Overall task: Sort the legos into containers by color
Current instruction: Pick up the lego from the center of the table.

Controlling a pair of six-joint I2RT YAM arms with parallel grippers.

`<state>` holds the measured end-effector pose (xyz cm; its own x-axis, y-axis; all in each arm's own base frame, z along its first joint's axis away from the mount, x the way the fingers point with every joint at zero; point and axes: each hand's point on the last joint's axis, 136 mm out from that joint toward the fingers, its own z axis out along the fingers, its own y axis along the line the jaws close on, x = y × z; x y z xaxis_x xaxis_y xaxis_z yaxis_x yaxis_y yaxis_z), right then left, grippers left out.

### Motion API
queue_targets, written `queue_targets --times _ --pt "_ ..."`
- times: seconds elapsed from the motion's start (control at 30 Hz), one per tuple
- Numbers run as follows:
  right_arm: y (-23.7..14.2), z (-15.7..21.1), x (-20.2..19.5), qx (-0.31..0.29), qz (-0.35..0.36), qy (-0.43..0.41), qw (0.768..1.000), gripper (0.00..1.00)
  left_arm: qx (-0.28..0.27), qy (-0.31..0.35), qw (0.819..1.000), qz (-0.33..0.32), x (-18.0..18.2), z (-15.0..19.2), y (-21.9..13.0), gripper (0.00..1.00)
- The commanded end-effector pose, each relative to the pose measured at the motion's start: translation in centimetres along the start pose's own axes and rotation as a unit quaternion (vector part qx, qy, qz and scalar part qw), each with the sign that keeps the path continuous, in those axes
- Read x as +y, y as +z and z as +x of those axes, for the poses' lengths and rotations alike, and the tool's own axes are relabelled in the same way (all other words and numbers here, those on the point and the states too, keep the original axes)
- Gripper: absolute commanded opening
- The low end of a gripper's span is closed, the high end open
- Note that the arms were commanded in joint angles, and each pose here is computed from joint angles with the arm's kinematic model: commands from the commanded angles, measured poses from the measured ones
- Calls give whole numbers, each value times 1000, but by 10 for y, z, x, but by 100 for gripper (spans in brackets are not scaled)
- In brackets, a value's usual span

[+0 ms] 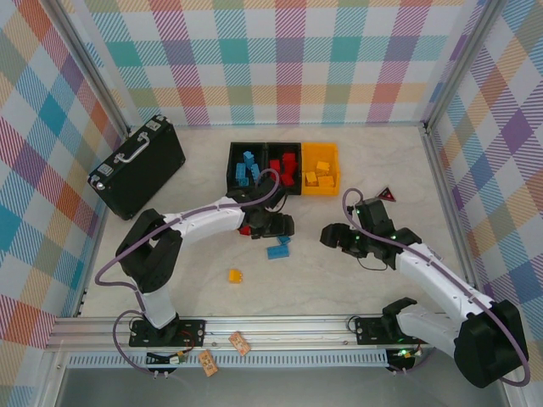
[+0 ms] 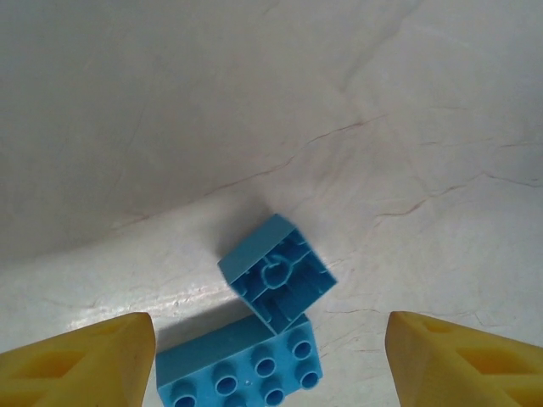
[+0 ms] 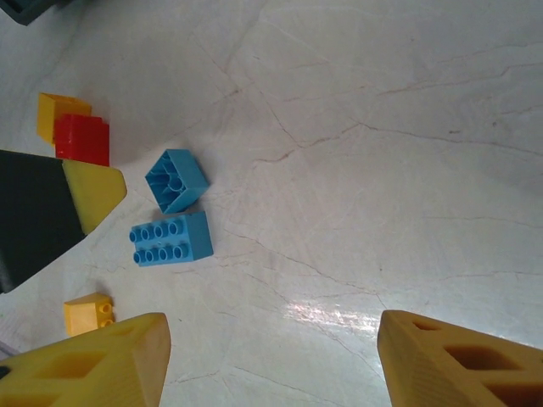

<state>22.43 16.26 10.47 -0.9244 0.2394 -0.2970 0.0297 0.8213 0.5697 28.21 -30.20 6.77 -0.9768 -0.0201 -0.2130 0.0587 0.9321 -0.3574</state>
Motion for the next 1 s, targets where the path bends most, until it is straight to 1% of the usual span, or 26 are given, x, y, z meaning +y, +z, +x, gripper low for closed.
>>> queue_targets --times 0.0,0.1,0.33,0.53,0.8,0.83,0.9,0.97 --pt "2 1 5 -1 -14 1 1000 66 8 -44 999 13 -7 7 14 73" --pt "4 0 4 0 -11 0 1000 66 13 -56 998 12 -8 9 20 73" --pt "7 0 0 0 -5 -1 1000 66 35 -61 998 5 -16 16 36 73" --pt "8 3 -2 0 -6 0 1000 66 34 -55 998 -3 -22 11 43 69" --pt "8 7 -9 -3 1 2 1000 66 49 -35 998 -27 -26 13 57 54" --pt "7 7 -9 -4 2 2 1000 66 49 -31 998 -32 -25 13 57 51" --pt "7 7 -9 -5 2 3 1000 66 49 -22 998 -38 -25 14 57 43" --pt "7 7 -8 -5 -1 2 1000 66 44 -15 998 -47 -23 12 54 36"
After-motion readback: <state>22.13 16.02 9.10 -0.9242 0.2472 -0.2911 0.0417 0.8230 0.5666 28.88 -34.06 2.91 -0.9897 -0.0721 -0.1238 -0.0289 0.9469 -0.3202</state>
